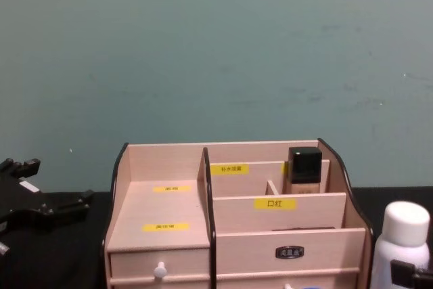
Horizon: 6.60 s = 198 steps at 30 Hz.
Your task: Pick up the facial cleanser and watermelon frost from the table and place them into the tiered storage box.
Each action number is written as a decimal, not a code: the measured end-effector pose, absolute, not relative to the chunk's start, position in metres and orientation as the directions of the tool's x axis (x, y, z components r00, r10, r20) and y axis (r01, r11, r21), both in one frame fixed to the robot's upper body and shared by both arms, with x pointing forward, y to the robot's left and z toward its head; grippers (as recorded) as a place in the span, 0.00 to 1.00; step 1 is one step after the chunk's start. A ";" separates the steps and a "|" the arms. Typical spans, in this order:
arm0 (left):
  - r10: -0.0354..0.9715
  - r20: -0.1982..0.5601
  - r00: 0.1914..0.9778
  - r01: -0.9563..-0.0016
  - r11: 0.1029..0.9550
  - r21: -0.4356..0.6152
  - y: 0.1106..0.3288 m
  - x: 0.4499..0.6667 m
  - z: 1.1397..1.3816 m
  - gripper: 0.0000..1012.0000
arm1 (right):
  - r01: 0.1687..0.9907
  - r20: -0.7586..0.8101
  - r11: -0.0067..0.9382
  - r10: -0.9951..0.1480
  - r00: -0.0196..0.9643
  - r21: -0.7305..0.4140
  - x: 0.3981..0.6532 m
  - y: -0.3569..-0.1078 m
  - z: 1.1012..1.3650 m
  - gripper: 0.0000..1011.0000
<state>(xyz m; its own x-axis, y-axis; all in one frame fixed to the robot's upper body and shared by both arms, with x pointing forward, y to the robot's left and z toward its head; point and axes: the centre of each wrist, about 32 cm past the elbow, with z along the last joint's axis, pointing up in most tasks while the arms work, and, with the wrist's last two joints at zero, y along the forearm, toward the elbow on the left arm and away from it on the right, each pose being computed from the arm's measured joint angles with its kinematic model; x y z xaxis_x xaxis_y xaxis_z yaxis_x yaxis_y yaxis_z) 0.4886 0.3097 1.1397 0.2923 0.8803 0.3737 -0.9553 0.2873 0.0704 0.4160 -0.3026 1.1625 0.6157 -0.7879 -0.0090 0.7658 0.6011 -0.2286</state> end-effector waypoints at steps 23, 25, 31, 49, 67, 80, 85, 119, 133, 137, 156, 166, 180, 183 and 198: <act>0.880 0.374 0.292 -0.955 0.287 0.070 0.310 0.489 1.140 1.00 | 0.756 -0.010 0.614 -0.778 0.629 -0.228 0.440 -0.290 1.147 0.99; 0.880 0.374 0.292 -0.955 0.287 0.070 0.310 0.489 1.140 1.00 | 0.757 -0.008 0.614 -0.778 0.628 -0.225 0.444 -0.289 1.146 0.99; 0.880 0.374 0.292 -0.955 0.287 0.070 0.310 0.489 1.140 1.00 | 0.758 -0.001 0.613 -0.778 0.629 -0.221 0.449 -0.285 1.145 0.99; 0.880 0.374 0.292 -0.955 0.287 0.070 0.310 0.489 1.140 1.00 | 0.760 0.003 0.612 -0.779 0.628 -0.220 0.449 -0.284 1.145 0.86; 0.880 0.374 0.292 -0.955 0.287 0.070 0.310 0.489 1.140 1.00 | 0.760 0.002 0.611 -0.779 0.627 -0.219 0.449 -0.284 1.145 0.59; 0.880 0.374 0.292 -0.955 0.287 0.070 0.310 0.489 1.140 1.00 | 0.759 0.000 0.613 -0.778 0.628 -0.219 0.449 -0.284 1.145 0.59; 0.880 0.374 0.292 -0.955 0.287 0.070 0.310 0.489 1.140 1.00 | 0.757 -0.005 0.619 -0.775 0.632 -0.210 0.447 -0.287 1.146 0.59; 0.880 0.374 0.292 -0.955 0.287 0.070 0.310 0.489 1.140 1.00 | 0.682 0.069 0.728 -0.678 0.731 -0.069 0.469 -0.259 1.214 0.59; 0.880 0.374 0.292 -0.955 0.287 0.070 0.310 0.489 1.140 1.00 | 0.662 0.081 0.745 -0.657 0.749 -0.075 0.510 -0.230 1.216 0.59; 0.880 0.374 0.292 -0.955 0.287 0.070 0.310 0.489 1.140 1.00 | 0.661 0.082 0.747 -0.656 0.750 -0.073 0.519 -0.224 1.218 0.59; 0.880 0.374 0.292 -0.955 0.287 0.070 0.310 0.489 1.140 1.00 | 0.680 0.096 0.732 -0.674 0.733 -0.051 0.567 -0.192 1.223 0.59; 0.880 0.374 0.292 -0.955 0.287 0.070 0.310 0.489 1.140 1.00 | 0.701 0.095 0.712 -0.695 0.713 -0.050 0.585 -0.184 1.220 0.59; 0.880 0.374 0.292 -0.955 0.287 0.070 0.310 0.489 1.140 1.00 | 0.702 0.092 0.709 -0.697 0.711 -0.059 0.591 -0.179 1.217 0.59; 0.880 0.374 0.292 -0.955 0.287 0.070 0.310 0.489 1.140 1.00 | 0.703 0.094 0.708 -0.697 0.711 -0.062 0.592 -0.178 1.217 0.59; 0.880 0.374 0.292 -0.955 0.287 0.070 0.310 0.489 1.140 1.00 | 0.704 0.090 0.706 -0.698 0.710 -0.073 0.594 -0.178 1.215 0.59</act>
<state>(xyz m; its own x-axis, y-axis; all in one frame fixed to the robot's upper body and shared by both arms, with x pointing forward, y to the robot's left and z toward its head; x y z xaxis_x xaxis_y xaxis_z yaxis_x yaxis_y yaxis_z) 0.4886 0.3097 1.1398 0.2923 0.8803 0.3737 -0.9553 0.2873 0.0703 0.5944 -0.1785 1.2149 0.7101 -0.6983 0.0896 0.7040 0.7065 -0.0732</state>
